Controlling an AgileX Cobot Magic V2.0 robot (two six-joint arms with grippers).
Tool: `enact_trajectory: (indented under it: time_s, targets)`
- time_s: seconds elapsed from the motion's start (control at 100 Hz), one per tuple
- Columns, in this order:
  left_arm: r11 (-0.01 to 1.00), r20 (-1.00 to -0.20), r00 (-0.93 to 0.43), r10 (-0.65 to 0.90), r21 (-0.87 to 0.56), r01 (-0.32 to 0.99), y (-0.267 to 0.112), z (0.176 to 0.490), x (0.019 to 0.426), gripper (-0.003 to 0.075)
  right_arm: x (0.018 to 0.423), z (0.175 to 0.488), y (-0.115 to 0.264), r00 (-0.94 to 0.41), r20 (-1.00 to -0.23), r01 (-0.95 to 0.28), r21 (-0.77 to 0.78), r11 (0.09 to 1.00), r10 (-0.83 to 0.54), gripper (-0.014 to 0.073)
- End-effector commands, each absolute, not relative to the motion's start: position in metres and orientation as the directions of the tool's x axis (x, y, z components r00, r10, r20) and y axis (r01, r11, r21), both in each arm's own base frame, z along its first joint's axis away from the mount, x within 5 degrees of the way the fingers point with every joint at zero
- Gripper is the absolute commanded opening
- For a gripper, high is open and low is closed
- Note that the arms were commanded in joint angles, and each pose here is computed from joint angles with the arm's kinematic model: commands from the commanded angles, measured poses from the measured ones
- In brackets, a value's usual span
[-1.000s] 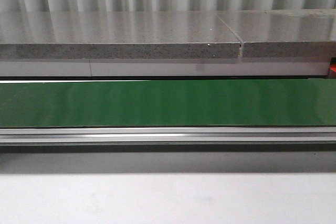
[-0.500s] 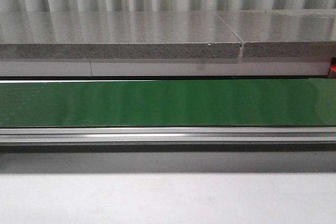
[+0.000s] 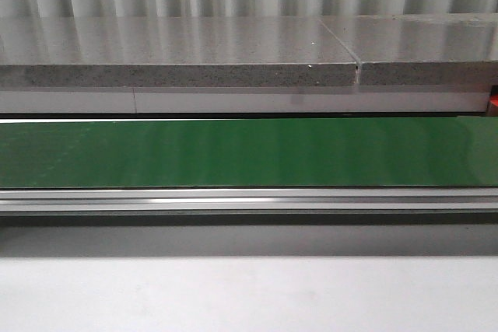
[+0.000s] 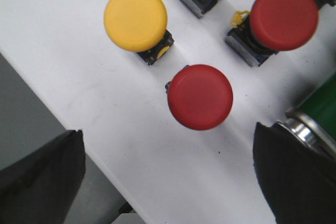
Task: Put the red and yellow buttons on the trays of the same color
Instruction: 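Lower the open left gripper over a red push button and grasp it, then carry the red button with the left gripper and set it on the belt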
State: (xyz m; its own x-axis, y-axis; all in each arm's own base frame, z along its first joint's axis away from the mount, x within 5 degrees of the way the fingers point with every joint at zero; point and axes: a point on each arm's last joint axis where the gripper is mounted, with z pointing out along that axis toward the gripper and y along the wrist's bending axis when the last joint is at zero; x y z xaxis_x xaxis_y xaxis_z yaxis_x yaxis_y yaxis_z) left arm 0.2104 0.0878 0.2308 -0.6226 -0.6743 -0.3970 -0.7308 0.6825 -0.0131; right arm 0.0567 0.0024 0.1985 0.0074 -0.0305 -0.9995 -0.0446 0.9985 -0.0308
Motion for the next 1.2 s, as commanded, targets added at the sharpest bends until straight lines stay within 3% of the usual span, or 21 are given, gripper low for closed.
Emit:
enact_trajectory:
  time_s: [0.0,0.45,0.54,0.88,1.02,1.19]
  targets:
    - [0.695,-0.449,-0.607,-0.656,-0.046,-0.717,0.093,0.235,0.221,0.06,0.055,0.209,0.003,0.11,-0.993,-0.046,-0.047,0.998,-0.042,-0.0068]
    - [0.704,-0.387,-0.645,-0.659,-0.015,-0.71,0.101,0.208,0.246,0.0574,0.055,0.209,0.003,0.11,-0.993,-0.046,-0.047,0.998,-0.042,-0.0068]
    - [0.704,-0.385,-0.646,-0.659,-0.014,-0.71,0.101,0.207,0.246,0.0483,0.055,0.209,0.003,0.11,-0.993,-0.046,-0.047,0.998,-0.042,-0.0068]
    - [0.717,-0.364,-0.672,-0.645,0.015,-0.697,0.101,0.208,0.243,-0.0017,0.055,0.209,0.003,0.11,-0.993,-0.046,-0.047,0.998,-0.042,-0.0068]
    - [0.714,-0.357,-0.674,-0.647,0.027,-0.7,0.1,0.215,0.236,-0.0019,0.055,0.209,0.003,0.11,-0.993,-0.046,-0.047,0.998,-0.042,-0.0068]
    - [0.743,-0.414,-0.679,-0.606,0.011,-0.669,0.089,0.24,0.225,-0.0019,0.055,0.209,0.003,0.11,-0.993,-0.046,-0.047,0.998,-0.042,-0.0068]
